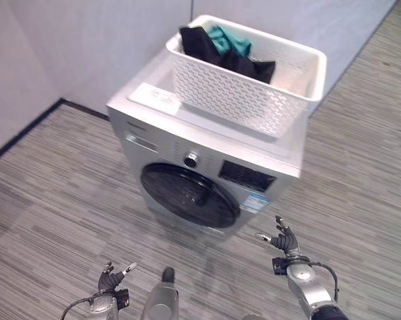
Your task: Grab the laundry basket,head to the washer,open it,put in the laundry and shut it.
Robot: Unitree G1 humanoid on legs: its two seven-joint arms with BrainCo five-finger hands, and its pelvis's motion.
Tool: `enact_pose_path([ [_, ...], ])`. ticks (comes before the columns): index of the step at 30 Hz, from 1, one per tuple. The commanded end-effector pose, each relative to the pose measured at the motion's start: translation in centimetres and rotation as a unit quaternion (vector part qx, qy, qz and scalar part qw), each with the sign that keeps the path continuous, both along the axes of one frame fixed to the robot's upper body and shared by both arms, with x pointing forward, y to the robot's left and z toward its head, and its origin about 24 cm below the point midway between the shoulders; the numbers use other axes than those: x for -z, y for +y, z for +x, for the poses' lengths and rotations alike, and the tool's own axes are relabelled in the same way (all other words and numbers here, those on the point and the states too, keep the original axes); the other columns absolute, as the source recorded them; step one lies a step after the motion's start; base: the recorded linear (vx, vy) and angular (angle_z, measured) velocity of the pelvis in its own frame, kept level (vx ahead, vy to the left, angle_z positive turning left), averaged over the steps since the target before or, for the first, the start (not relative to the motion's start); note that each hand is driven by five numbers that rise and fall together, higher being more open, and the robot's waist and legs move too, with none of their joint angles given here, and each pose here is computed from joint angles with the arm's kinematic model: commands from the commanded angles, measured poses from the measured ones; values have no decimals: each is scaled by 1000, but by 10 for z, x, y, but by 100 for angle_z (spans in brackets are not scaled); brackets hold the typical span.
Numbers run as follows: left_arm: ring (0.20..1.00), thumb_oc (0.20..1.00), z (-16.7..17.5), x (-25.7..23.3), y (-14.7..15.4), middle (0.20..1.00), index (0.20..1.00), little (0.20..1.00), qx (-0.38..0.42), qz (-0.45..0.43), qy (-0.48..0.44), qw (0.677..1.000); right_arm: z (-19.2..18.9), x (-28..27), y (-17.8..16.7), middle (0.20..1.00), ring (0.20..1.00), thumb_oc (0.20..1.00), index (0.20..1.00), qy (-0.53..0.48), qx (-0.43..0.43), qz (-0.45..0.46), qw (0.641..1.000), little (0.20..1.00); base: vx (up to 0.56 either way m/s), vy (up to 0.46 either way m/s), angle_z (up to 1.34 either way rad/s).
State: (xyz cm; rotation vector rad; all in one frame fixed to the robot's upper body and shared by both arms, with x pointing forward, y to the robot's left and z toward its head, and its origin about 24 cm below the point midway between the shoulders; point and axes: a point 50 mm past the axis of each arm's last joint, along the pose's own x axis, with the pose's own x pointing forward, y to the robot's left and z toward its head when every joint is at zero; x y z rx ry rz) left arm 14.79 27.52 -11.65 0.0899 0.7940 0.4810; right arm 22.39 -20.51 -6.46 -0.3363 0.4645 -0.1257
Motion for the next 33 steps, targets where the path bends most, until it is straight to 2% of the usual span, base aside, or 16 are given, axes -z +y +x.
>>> enact_pose_path([
  [1, 1000, 1000, -14, 2, -2, 1000, 1000, 1000, 27, 11, 7, 1000, 25, -27, -17, 1000, 1000, 1000, 1000, -52, -21, -58, 997, 1000, 82, 5, -17],
  [3, 1000, 1000, -9, -1, 2, 1000, 1000, 1000, 23, 18, 0, 1000, 36, -31, -3, 1000, 1000, 1000, 1000, -57, -56, -65, 995, 1000, 86, -5, -8],
  [7, 1000, 1000, -3, -1, -4, 1000, 1000, 1000, 38, 20, -5, 999, 29, -23, 1, 1000, 1000, 1000, 1000, -42, -68, -61, 995, 1000, 65, -29, 37],
  [16, 1000, 1000, -24, 6, -3, 1000, 1000, 1000, -14, -13, 1, 1000, 16, -13, -1, 1000, 1000, 1000, 1000, -18, -86, -47, 995, 1000, 51, -97, 24],
  [26, 1000, 1000, -33, 7, 1, 1000, 1000, 1000, -17, -11, 8, 1000, 33, -25, 4, 1000, 1000, 1000, 1000, -44, -102, -60, 992, 1000, 10, -54, 9],
  [33, 1000, 1000, -9, -3, -11, 1000, 1000, 1000, 0, -26, -52, 998, 72, -49, 48, 1000, 1000, 1000, 1000, -102, -141, -56, 983, 1000, -90, -20, 9],
])
